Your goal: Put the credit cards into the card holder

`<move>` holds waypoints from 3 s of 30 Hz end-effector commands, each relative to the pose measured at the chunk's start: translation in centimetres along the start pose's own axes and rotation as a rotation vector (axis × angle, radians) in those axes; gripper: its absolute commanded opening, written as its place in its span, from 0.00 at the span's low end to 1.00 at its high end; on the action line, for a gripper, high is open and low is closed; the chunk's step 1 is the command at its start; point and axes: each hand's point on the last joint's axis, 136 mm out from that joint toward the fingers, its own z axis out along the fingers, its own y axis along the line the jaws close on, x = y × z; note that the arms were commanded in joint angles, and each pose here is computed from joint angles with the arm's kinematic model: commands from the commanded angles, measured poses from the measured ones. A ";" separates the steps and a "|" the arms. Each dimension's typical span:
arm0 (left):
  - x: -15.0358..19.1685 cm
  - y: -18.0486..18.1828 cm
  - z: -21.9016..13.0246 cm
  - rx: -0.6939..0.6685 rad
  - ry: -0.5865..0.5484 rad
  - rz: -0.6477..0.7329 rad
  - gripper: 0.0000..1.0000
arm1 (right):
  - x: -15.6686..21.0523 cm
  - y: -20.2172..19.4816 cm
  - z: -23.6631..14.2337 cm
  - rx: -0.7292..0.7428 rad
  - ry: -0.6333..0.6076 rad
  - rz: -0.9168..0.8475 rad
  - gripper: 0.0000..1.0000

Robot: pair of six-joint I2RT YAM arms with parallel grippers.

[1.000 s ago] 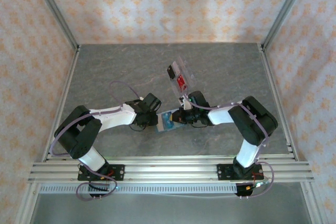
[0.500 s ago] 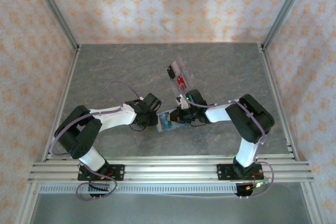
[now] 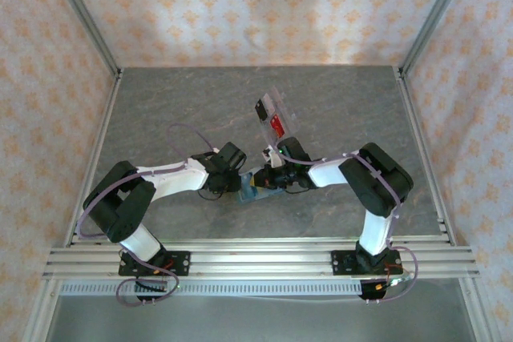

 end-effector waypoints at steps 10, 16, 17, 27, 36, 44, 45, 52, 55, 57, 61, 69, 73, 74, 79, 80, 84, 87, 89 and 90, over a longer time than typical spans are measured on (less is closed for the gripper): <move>2.6 2.1 3.7 -0.077 0.069 0.004 0.24 | -0.1 0.1 -2.3 0.129 0.004 0.010 0.35; 2.7 2.1 3.7 -0.075 0.070 0.004 0.24 | -1.2 1.2 -3.9 0.166 -0.025 -0.021 0.40; 2.6 2.1 3.7 -0.075 0.069 0.003 0.24 | -1.5 1.6 -4.0 0.164 -0.031 -0.025 0.40; 2.7 2.2 3.7 -0.075 0.068 0.003 0.24 | -2.4 1.9 -3.1 0.248 -0.013 -0.055 0.00; 2.7 2.2 3.8 -0.075 0.069 0.002 0.24 | -1.5 -0.6 -1.8 0.337 0.036 -0.031 0.00; 2.6 2.2 3.8 -0.074 0.068 0.002 0.24 | -1.4 -2.3 -1.2 0.406 0.051 -0.014 0.00; 2.7 2.2 3.8 -0.075 0.070 0.003 0.24 | -1.3 -2.4 -1.0 0.408 0.055 -0.015 0.00; 2.7 2.1 3.9 -0.073 0.070 0.003 0.24 | -0.8 -1.8 0.1 0.383 0.070 -0.016 0.00; 2.8 2.1 4.1 -0.070 0.076 0.004 0.24 | -0.8 -1.3 0.3 0.351 0.065 -0.011 0.00; 2.8 2.0 4.2 -0.068 0.077 0.005 0.24 | -0.8 -0.8 0.6 0.313 0.060 -0.005 0.00; 2.8 1.9 4.2 -0.067 0.078 0.007 0.24 | -0.7 -1.0 1.3 0.284 0.067 0.019 0.06; 2.4 2.0 3.2 -0.066 0.056 0.007 0.24 | -0.2 -3.2 1.7 0.359 0.071 0.057 0.11; 2.4 2.1 3.2 -0.070 0.056 0.001 0.24 | -0.3 -3.7 1.5 0.386 0.063 0.069 0.13; 2.4 2.2 3.2 -0.070 0.056 -0.002 0.24 | -0.5 -3.2 1.1 0.384 0.051 0.060 0.15; 2.6 2.3 3.6 -0.072 0.062 -0.006 0.24 | -3.1 0.2 -2.1 0.431 -0.022 -0.037 0.24; 2.5 2.3 3.7 -0.070 0.063 -0.006 0.24 | -3.5 0.6 -2.8 0.453 -0.025 -0.058 0.25; 2.6 2.3 3.8 -0.070 0.064 -0.005 0.24 | -4.3 1.3 -4.1 0.511 -0.014 -0.109 0.25; 2.5 2.3 3.7 -0.067 0.058 -0.007 0.24 | -4.6 0.5 -4.5 0.561 -0.001 -0.120 0.25; 2.6 2.3 3.6 -0.067 0.058 -0.008 0.24 | -5.0 -0.1 -4.7 0.586 -0.004 -0.124 0.25; 2.6 2.4 3.6 -0.066 0.057 -0.008 0.24 | -5.1 -0.5 -4.8 0.607 -0.003 -0.129 0.25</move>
